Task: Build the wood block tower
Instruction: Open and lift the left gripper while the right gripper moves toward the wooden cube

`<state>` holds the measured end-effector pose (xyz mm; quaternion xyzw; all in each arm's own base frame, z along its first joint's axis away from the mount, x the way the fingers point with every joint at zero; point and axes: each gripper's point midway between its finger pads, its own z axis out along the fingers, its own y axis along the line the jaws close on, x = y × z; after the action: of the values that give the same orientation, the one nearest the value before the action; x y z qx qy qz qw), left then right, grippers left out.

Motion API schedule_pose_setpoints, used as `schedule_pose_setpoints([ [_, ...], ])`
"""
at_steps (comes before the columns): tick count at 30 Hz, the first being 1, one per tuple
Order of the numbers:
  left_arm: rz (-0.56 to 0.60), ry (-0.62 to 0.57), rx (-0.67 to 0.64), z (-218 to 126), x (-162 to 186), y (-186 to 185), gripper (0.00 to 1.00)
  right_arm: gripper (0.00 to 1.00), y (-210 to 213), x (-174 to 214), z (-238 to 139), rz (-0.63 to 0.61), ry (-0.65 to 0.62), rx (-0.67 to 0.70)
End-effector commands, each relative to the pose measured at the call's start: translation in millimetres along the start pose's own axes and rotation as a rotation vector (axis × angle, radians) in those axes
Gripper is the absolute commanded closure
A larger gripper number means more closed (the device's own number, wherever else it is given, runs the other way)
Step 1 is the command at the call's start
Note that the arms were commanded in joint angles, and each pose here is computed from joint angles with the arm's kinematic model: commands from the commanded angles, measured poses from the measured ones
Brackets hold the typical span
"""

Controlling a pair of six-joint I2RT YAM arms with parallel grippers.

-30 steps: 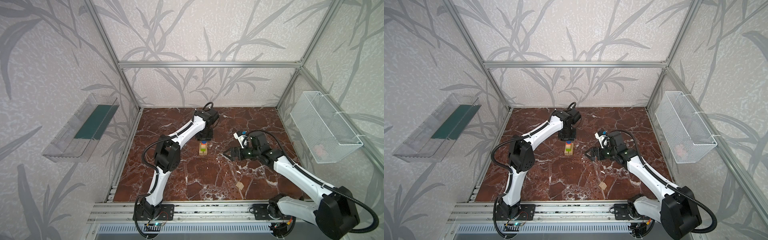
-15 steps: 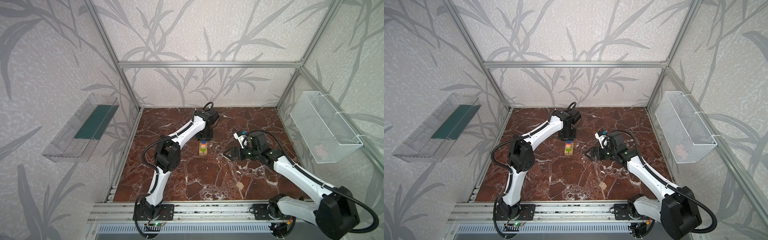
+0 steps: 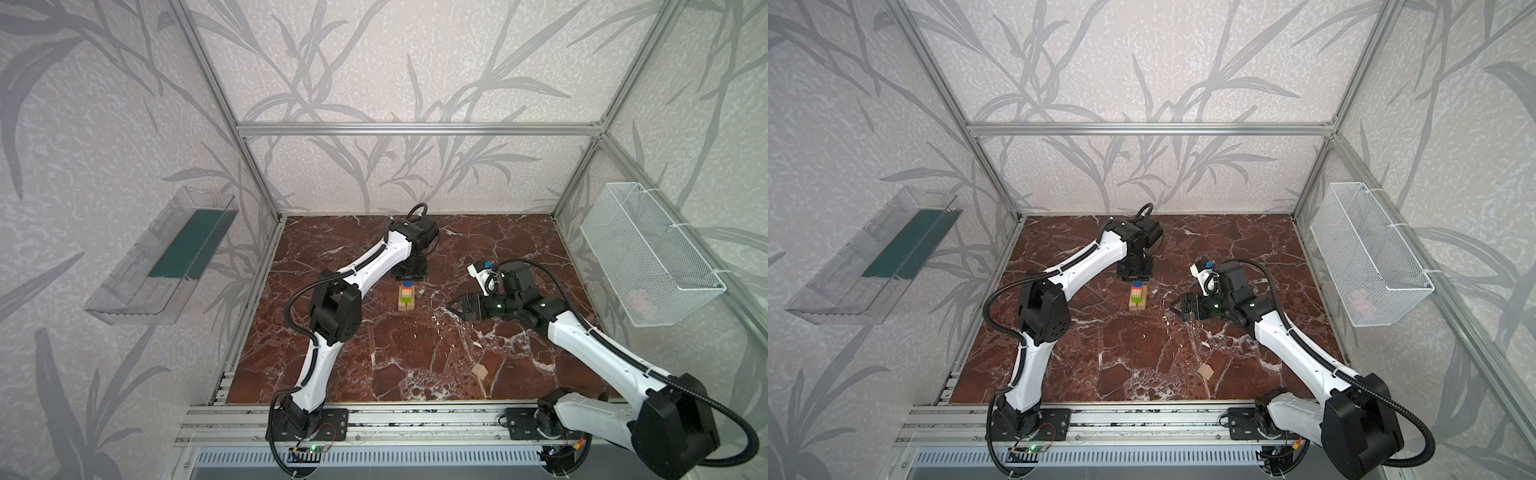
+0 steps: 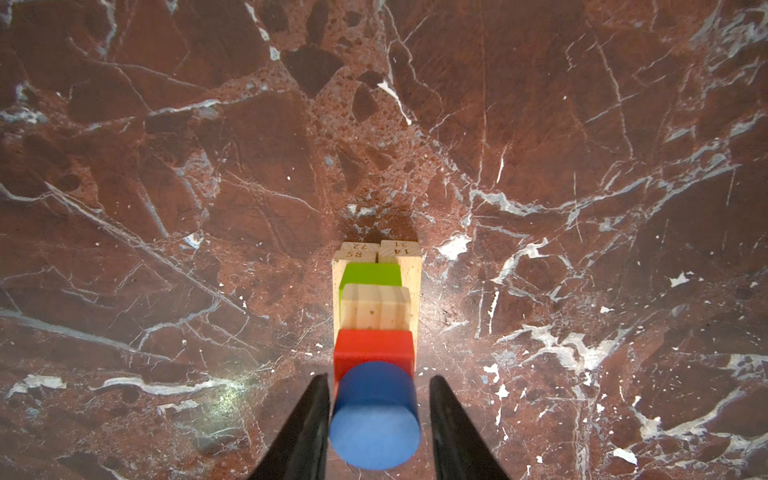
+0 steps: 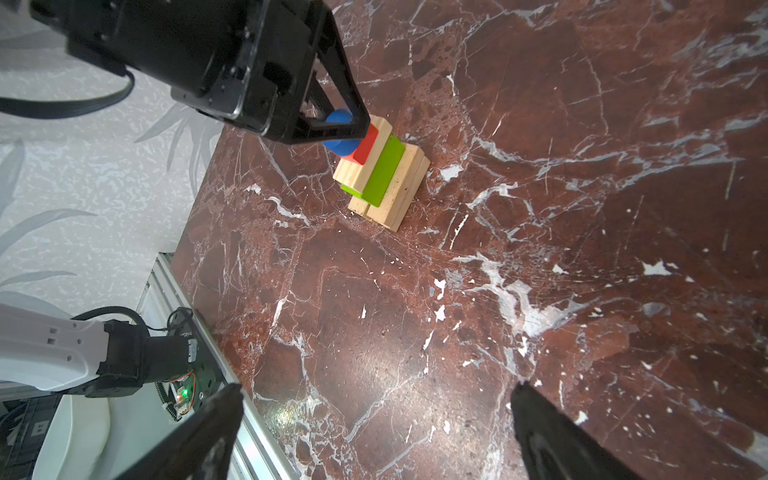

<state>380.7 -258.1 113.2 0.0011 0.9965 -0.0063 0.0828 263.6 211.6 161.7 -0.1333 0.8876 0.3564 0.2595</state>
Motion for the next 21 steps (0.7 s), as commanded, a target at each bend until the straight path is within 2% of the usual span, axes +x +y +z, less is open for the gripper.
schedule_pose_setpoints([
  [1, 0.003, -0.036, 0.001, -27, -3, 7, 0.59, 0.01, -1, -1, -9, -0.004, 0.011, 0.048],
  [12, 0.019, -0.153, 0.055, -73, 21, 19, 0.48, 0.01, -46, 52, -16, 0.147, 0.195, 0.273],
  [21, 0.008, -0.269, 0.321, -96, 71, 25, 0.33, 0.01, -60, 107, -19, 0.264, 0.348, 0.343],
])
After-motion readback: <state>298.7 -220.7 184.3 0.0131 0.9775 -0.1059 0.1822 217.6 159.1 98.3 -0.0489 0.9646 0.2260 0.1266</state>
